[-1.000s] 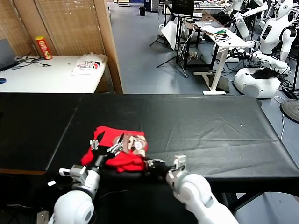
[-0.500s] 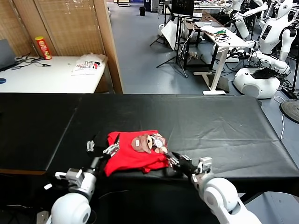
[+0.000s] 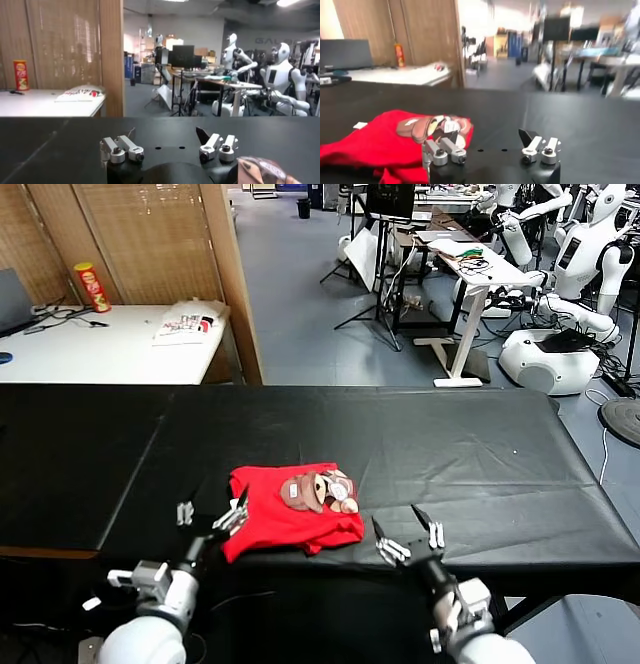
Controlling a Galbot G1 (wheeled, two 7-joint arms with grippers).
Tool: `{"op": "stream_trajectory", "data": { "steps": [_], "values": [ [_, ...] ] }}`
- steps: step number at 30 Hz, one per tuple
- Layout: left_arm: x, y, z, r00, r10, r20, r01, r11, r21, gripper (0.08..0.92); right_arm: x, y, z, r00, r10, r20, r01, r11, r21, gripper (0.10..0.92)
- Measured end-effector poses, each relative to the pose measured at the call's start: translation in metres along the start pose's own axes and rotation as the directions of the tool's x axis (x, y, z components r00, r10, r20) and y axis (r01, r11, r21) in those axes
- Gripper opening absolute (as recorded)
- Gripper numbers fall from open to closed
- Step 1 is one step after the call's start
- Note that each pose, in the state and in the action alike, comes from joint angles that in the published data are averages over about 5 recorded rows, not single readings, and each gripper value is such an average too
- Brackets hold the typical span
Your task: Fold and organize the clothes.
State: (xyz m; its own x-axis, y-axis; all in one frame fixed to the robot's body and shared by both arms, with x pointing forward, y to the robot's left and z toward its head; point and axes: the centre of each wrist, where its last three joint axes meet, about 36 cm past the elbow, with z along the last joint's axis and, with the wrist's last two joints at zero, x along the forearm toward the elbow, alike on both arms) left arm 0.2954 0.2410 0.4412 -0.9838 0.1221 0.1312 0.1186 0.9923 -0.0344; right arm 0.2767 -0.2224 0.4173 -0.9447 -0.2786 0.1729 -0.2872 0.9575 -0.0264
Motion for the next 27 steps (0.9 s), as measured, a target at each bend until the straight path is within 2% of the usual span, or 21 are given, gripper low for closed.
{"op": "stream_trajectory", "data": {
  "steps": [8, 19, 22, 27],
  "values": [
    [0.024, 0.001, 0.003, 0.9964, -0.022, -0.082, 0.024, 1.0, 0.018, 0.798, 0.032, 0.005, 0.009, 0.998, 0.066, 0.011, -0.067, 0.997, 0.036, 0.798],
    [0.054, 0.005, -0.008, 0.9802, -0.044, -0.193, 0.049, 0.999, 0.021, 0.798, 0.059, 0.015, 0.003, 0.99, 0.141, -0.025, -0.14, 0.99, 0.029, 0.798],
    [0.059, 0.005, -0.012, 0.9762, -0.046, -0.212, 0.052, 0.998, 0.02, 0.798, 0.064, 0.017, 0.001, 0.989, 0.142, -0.034, -0.141, 0.99, 0.025, 0.798],
    [0.063, 0.005, -0.015, 0.9745, -0.045, -0.22, 0.05, 0.999, 0.019, 0.798, 0.066, 0.018, 0.0, 0.989, 0.141, -0.036, -0.14, 0.99, 0.022, 0.798]
  ]
}}
